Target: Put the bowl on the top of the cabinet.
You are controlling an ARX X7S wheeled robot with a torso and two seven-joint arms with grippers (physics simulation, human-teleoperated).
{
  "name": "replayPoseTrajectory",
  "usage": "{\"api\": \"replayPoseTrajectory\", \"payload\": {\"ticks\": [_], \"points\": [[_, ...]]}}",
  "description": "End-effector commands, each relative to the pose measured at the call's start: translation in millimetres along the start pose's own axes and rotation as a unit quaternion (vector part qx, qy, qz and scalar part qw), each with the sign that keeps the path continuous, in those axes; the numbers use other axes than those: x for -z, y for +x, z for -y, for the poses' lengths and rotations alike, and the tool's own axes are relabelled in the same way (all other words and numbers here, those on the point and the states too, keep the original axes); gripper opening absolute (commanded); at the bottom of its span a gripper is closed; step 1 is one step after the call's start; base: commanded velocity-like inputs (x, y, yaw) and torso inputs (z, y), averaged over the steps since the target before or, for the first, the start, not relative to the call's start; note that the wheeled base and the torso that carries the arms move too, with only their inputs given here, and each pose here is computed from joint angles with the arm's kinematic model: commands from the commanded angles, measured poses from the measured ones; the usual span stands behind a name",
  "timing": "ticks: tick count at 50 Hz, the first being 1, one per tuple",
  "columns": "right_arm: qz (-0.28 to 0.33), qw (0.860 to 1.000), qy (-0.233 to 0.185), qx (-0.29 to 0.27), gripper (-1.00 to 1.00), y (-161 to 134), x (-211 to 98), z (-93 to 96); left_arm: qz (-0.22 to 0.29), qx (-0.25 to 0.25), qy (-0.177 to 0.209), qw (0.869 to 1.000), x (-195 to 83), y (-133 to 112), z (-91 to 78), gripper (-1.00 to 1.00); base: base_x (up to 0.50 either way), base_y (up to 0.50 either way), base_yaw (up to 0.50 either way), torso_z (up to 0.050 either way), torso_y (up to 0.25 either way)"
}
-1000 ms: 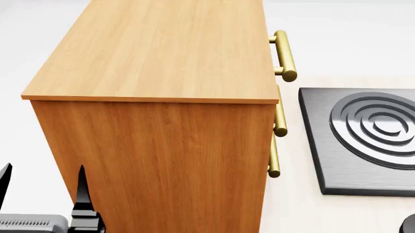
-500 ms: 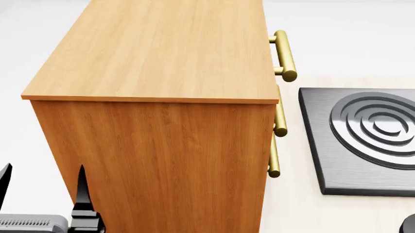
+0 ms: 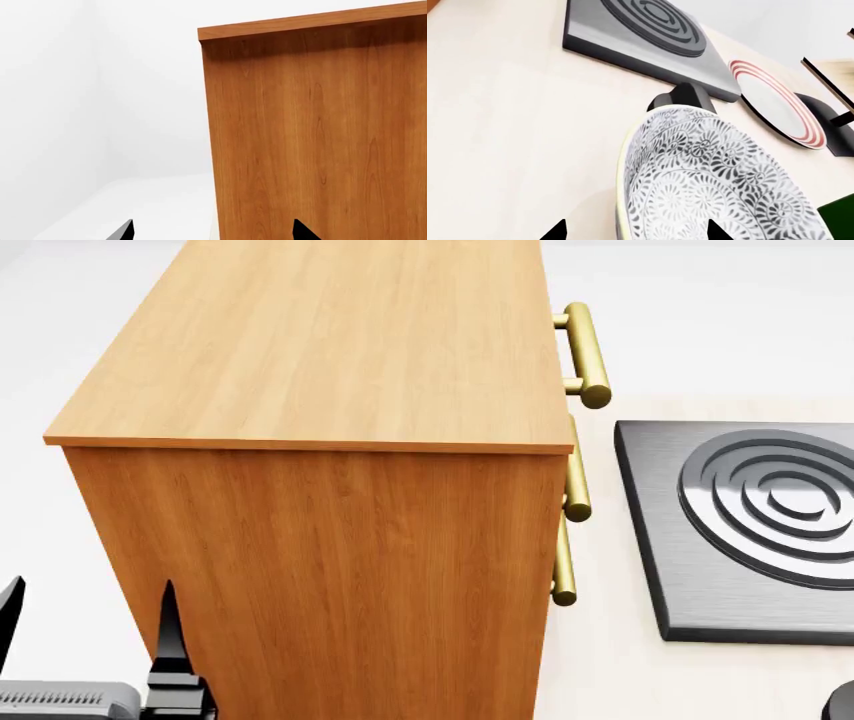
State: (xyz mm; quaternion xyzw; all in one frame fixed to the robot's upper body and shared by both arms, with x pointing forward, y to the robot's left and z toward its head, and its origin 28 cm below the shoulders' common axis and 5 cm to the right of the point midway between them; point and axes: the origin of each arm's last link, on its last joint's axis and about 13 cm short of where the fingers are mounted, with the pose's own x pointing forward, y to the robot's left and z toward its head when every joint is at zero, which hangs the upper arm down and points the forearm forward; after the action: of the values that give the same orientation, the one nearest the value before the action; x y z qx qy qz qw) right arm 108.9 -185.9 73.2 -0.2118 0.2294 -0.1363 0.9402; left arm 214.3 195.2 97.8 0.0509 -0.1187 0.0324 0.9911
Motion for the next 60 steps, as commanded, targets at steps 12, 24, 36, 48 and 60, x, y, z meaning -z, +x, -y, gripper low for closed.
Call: {"api": "replayPoseTrajectory", "payload": {"ticks": [12,24,36,48,60], "points": [[0.000,1.000,0.000,-0.001,1.00,2,1,-1.0,-0.001,0.000,0.001,1.000,2,1,0.3,1.00,0.00,0.00,0.00,0.000,0.000],[0.000,1.000,0.000,0.000,1.00,3,1,-1.0,0.000,0.000,0.000,1.000,0,0,0.1,1.00,0.00,0.00,0.00,0.000,0.000],[-0.002,1.000,0.001,0.001,1.00,3,3,-1.0,-0.001,0.000,0.001,1.000,1,-1,0.3,1.00,0.00,0.00,0.00,0.000,0.000],[0.002,1.000,0.001,0.005,-1.00,2,1,-0.9,-0.001,0.000,0.001,1.000,1,0,0.2,1.00,0.00,0.00,0.00,0.000,0.000],[0.029,1.000,0.001,0.002,-1.00,0,-16,0.2,-0.004,0.000,0.001,1.000,3,0,0.6,1.00,0.00,0.00,0.00,0.000,0.000]]}}
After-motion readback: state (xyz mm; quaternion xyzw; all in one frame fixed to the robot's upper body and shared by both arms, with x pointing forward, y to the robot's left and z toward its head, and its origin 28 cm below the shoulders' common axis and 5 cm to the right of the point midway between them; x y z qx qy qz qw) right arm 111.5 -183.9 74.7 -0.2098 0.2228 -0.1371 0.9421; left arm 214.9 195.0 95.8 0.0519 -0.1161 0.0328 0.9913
